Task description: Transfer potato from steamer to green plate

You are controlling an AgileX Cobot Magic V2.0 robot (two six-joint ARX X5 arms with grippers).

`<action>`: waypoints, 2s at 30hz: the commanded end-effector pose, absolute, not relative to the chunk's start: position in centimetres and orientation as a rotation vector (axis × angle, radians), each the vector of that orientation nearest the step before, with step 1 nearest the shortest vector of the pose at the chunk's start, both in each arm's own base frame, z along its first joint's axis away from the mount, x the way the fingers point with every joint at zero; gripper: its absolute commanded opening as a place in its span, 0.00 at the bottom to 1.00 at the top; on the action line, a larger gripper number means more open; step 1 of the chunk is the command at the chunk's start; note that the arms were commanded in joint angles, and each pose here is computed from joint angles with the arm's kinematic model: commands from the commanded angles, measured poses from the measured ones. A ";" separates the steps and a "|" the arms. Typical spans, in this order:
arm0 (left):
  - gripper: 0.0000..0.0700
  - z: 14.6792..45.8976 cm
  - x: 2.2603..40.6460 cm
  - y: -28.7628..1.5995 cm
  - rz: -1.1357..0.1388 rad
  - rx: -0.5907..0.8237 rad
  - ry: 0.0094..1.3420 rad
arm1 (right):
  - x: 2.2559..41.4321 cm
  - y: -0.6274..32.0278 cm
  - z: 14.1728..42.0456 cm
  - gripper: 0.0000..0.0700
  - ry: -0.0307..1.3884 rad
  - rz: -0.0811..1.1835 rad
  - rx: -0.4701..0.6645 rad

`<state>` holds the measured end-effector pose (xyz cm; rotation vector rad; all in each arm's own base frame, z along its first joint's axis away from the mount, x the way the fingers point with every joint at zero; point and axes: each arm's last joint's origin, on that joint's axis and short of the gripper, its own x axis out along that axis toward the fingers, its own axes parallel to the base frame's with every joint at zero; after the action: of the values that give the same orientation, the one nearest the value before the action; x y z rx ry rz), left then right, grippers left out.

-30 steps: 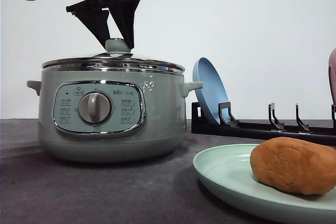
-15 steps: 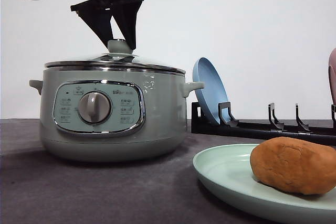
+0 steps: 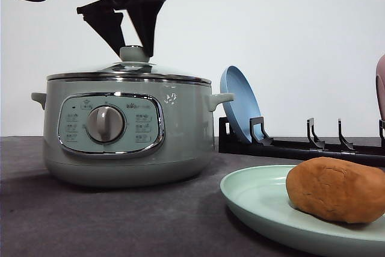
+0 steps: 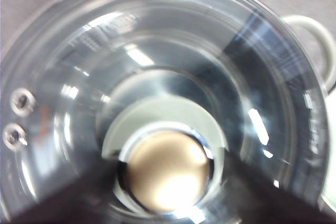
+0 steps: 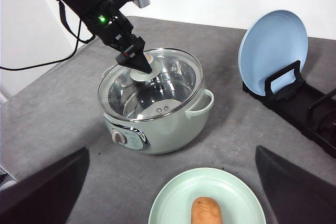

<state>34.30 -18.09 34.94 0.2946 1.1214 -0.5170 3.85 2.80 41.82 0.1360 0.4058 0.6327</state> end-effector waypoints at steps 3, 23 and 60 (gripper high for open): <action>0.95 37.6 33.4 -17.4 -0.514 0.249 1.039 | 3.8 2.8 42.3 0.92 0.392 0.638 0.149; 1.00 48.5 19.3 -9.5 -0.519 0.125 0.693 | 3.8 2.8 42.2 0.92 0.392 0.639 0.142; 0.02 37.6 7.8 -4.5 -0.676 -0.002 0.394 | 3.6 2.7 41.6 0.01 0.439 0.639 0.073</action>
<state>7.81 -4.46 37.34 -0.0014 0.4108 -0.6660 3.66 2.68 41.24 0.0858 0.4567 0.6316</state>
